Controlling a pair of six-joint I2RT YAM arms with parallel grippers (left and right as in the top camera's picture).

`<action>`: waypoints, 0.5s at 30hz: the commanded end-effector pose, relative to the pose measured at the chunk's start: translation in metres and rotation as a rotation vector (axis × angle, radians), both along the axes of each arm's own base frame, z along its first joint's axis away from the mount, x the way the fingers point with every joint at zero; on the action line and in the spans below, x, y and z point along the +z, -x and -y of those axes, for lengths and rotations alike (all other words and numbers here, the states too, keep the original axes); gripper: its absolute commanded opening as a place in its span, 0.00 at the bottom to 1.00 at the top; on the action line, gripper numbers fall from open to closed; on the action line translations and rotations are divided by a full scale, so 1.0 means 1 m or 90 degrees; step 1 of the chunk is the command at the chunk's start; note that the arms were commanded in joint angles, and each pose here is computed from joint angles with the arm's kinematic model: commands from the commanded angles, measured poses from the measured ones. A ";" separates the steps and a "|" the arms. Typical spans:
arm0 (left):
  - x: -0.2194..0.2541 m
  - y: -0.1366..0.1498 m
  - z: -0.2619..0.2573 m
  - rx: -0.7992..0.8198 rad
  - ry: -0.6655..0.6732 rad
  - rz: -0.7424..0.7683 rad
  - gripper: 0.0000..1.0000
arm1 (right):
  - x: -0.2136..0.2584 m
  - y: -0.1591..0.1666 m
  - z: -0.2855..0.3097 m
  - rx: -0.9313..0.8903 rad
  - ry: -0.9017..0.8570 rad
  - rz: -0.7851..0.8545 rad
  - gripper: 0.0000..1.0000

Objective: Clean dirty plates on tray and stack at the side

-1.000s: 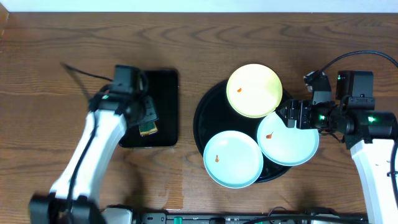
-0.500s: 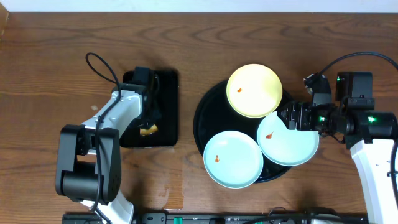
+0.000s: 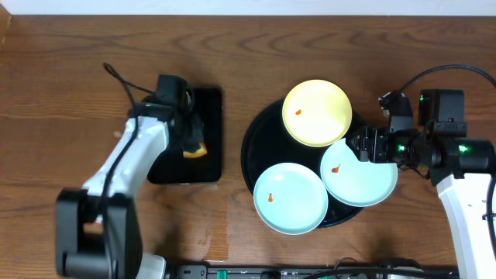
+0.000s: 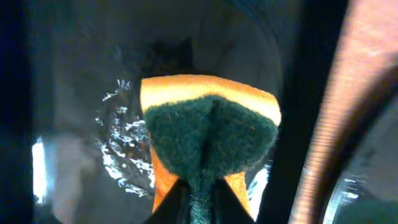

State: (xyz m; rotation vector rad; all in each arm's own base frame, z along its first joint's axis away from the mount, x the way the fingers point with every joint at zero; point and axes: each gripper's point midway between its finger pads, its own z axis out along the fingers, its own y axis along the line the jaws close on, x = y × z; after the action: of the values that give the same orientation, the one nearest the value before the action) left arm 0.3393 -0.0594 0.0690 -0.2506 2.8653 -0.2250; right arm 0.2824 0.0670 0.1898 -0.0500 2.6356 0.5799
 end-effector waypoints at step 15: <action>-0.051 0.015 -0.008 -0.013 -0.037 -0.086 0.40 | 0.007 -0.002 -0.004 -0.003 -0.007 0.004 0.71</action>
State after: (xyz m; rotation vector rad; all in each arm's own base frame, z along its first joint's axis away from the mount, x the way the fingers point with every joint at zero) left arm 0.3308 -0.0542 0.0321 -0.2417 2.9611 -0.1632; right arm 0.2823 0.0669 0.1898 -0.0347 2.6379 0.5833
